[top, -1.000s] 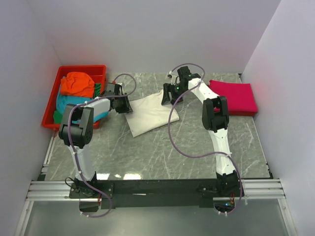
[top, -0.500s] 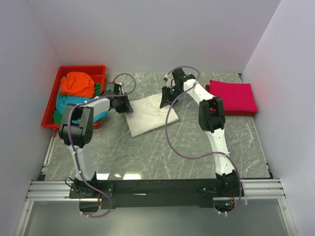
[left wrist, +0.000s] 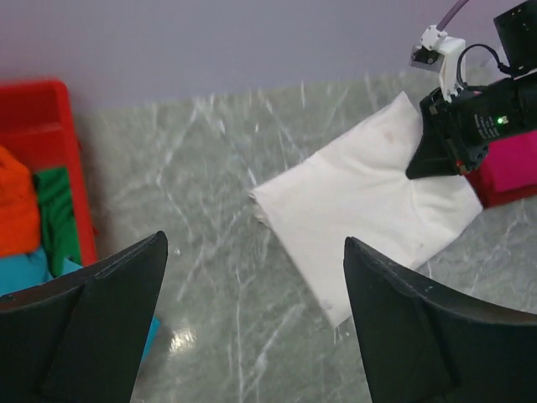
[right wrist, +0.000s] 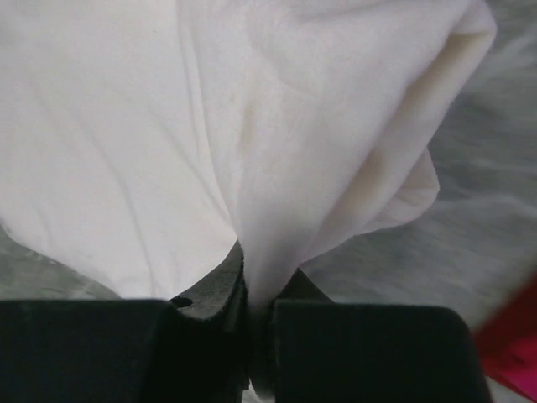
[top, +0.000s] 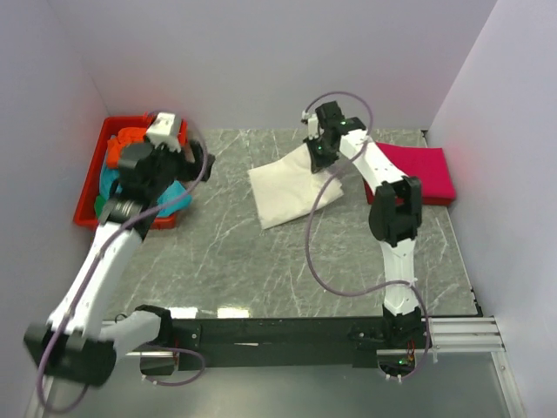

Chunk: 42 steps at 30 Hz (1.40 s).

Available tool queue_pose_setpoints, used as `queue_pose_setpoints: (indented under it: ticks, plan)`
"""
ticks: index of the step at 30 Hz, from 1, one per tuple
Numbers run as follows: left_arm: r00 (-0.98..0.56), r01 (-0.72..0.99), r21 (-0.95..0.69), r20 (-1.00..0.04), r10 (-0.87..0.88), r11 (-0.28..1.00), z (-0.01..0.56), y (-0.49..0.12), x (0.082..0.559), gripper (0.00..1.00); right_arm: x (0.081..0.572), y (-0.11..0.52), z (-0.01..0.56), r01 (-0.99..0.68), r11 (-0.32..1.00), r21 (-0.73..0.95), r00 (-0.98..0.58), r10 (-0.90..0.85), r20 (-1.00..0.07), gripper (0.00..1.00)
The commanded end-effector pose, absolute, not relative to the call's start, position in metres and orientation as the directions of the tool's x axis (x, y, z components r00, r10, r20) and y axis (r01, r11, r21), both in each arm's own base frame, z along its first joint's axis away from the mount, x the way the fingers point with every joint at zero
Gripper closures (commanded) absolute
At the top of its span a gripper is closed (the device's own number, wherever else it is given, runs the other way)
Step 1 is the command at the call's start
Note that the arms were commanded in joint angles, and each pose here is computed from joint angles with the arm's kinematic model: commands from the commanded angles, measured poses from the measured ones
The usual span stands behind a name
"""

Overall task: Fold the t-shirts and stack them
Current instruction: Neatly place the folded tshirt to the corner

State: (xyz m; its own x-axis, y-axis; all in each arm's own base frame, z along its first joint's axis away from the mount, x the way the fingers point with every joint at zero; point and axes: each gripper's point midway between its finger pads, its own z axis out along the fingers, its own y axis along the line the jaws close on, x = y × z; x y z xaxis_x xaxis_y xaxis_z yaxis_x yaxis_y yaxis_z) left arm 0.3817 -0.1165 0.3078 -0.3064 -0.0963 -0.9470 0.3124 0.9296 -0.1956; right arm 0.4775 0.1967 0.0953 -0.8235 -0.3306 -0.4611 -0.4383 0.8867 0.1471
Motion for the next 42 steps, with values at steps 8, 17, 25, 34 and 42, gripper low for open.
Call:
queue_pose_setpoints:
  ticks: [8, 17, 25, 34, 42]
  plan:
    - [-0.346, 0.325, -0.104, -0.938, 0.015, 0.940, 0.230, -0.097, 0.319, 0.09, 0.478, 0.107, 0.217, -0.429, 0.868, -0.250, -0.628, -0.485, -0.608, 1.00]
    - [-0.351, 0.363, -0.107, -0.936, 0.029, 0.926, 0.232, -0.103, 0.317, 0.08, 0.470, 0.072, 0.271, -0.415, 0.857, -0.306, -0.576, -0.508, -0.641, 1.00]
    - [-0.366, 0.391, -0.116, -0.930, 0.039, 0.913, 0.229, -0.108, 0.315, 0.04, 0.464, 0.035, 0.313, -0.351, 0.869, -0.350, -0.549, -0.494, -0.674, 1.00]
    - [-0.360, 0.401, -0.112, -0.932, 0.044, 0.909, 0.230, -0.109, 0.313, 0.04, 0.458, 0.002, 0.345, -0.279, 0.887, -0.369, -0.530, -0.463, -0.711, 1.00]
    - [-0.361, 0.408, -0.114, -0.932, 0.045, 0.906, 0.230, -0.110, 0.313, 0.04, 0.461, -0.020, 0.348, -0.248, 0.892, -0.379, -0.541, -0.452, -0.709, 1.00]
